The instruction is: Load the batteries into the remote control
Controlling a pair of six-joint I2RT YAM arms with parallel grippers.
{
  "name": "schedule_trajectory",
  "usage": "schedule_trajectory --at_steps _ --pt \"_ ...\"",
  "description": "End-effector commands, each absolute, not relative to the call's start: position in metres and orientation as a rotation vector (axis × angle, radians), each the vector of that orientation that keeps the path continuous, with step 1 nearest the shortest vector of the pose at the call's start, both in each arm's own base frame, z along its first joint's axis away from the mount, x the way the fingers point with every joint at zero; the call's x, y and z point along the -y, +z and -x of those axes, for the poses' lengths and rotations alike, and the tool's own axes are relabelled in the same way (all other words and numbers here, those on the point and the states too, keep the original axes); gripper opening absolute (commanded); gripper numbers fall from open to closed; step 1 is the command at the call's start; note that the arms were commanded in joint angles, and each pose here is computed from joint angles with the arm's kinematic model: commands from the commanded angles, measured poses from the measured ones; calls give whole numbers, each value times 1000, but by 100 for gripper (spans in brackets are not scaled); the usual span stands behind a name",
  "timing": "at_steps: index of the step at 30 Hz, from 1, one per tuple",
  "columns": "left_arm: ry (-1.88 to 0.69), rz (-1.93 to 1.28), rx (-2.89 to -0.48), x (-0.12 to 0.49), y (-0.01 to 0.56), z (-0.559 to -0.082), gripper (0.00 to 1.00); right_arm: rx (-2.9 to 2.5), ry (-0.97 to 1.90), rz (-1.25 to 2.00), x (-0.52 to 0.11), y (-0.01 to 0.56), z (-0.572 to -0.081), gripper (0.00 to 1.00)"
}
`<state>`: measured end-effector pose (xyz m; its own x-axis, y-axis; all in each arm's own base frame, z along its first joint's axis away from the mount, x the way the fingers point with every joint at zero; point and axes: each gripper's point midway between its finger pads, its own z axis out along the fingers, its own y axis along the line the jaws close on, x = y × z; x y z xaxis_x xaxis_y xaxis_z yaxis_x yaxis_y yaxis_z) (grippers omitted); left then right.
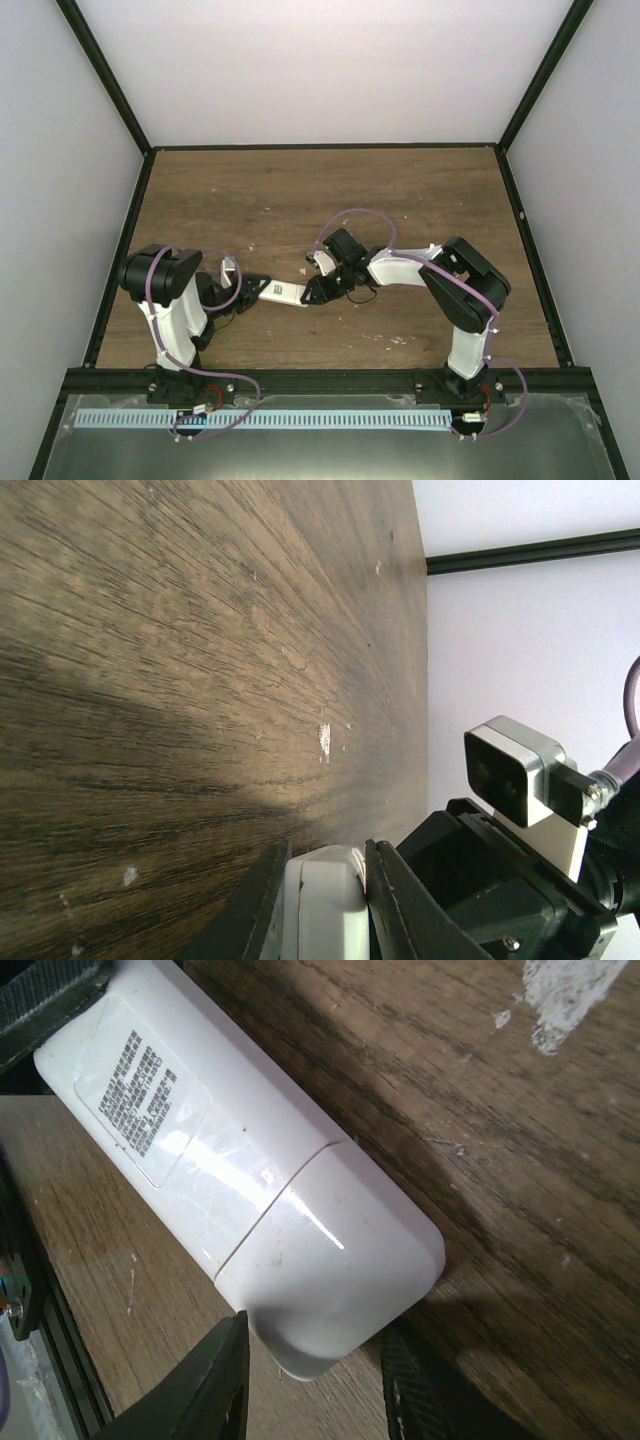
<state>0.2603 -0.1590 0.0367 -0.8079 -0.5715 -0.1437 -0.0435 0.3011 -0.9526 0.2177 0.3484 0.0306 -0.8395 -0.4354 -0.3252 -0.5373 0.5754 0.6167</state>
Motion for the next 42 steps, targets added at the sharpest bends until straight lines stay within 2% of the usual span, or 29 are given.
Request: schedule_trajectory --at_steps 1,5,14,32,42 --pt "-1485 487 -2080 157 40 -262 6 -2664 1092 818 -354 24 -229 32" --pt "-1490 482 -2079 158 41 -261 6 -2673 1097 828 -356 21 -229 28" --pt "-1487 473 -2070 157 44 -260 6 -2825 977 753 -339 6 -228 29" --pt "-1499 452 -2062 159 48 -260 6 -3122 474 620 -294 -27 -235 30" --pt "-1510 433 -2058 160 51 -259 6 -3052 546 663 -310 -30 -247 30"
